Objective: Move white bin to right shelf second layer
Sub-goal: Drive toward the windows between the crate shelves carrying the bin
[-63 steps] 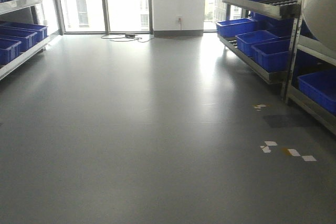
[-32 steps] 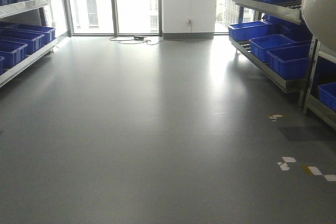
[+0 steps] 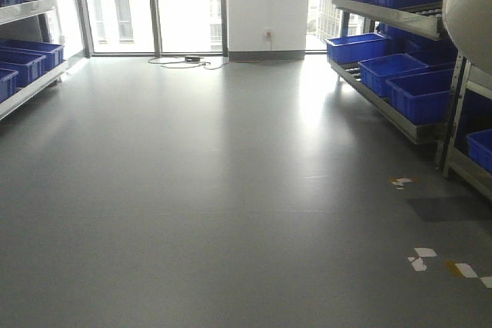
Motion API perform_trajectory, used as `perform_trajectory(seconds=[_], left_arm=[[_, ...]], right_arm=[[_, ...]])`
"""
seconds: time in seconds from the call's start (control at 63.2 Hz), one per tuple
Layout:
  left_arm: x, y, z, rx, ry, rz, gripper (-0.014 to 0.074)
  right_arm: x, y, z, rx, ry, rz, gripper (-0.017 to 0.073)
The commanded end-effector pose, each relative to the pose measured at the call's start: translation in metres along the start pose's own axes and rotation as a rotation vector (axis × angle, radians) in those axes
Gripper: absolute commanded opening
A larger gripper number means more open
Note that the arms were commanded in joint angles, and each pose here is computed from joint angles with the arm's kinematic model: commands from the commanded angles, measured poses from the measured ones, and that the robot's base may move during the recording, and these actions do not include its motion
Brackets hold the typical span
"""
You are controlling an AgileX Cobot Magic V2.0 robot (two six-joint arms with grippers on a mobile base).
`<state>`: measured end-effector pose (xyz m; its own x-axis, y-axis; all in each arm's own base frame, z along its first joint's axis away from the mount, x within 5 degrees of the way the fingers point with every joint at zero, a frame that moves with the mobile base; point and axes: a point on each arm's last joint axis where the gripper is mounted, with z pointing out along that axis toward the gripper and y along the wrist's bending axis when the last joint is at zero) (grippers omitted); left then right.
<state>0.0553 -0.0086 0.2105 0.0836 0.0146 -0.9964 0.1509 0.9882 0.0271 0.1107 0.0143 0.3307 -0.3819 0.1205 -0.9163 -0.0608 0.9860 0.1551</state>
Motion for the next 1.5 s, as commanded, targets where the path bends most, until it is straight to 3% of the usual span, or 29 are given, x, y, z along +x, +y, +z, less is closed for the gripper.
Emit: perform_trajectory(seconds=[0.0,1.487], left_arm=[[0.0026,0.0004,-0.0005,-0.007,-0.067,-0.013,0.0085],[0.0026,0.0004,-0.0005,-0.007,-0.067,-0.013,0.0085]], right_arm=[[-0.0182,0.0026,-0.0052,-0.019,-0.134,-0.002,0.0056],[-0.0182,0.0026,-0.0052,-0.019,-0.134,-0.002,0.0056]])
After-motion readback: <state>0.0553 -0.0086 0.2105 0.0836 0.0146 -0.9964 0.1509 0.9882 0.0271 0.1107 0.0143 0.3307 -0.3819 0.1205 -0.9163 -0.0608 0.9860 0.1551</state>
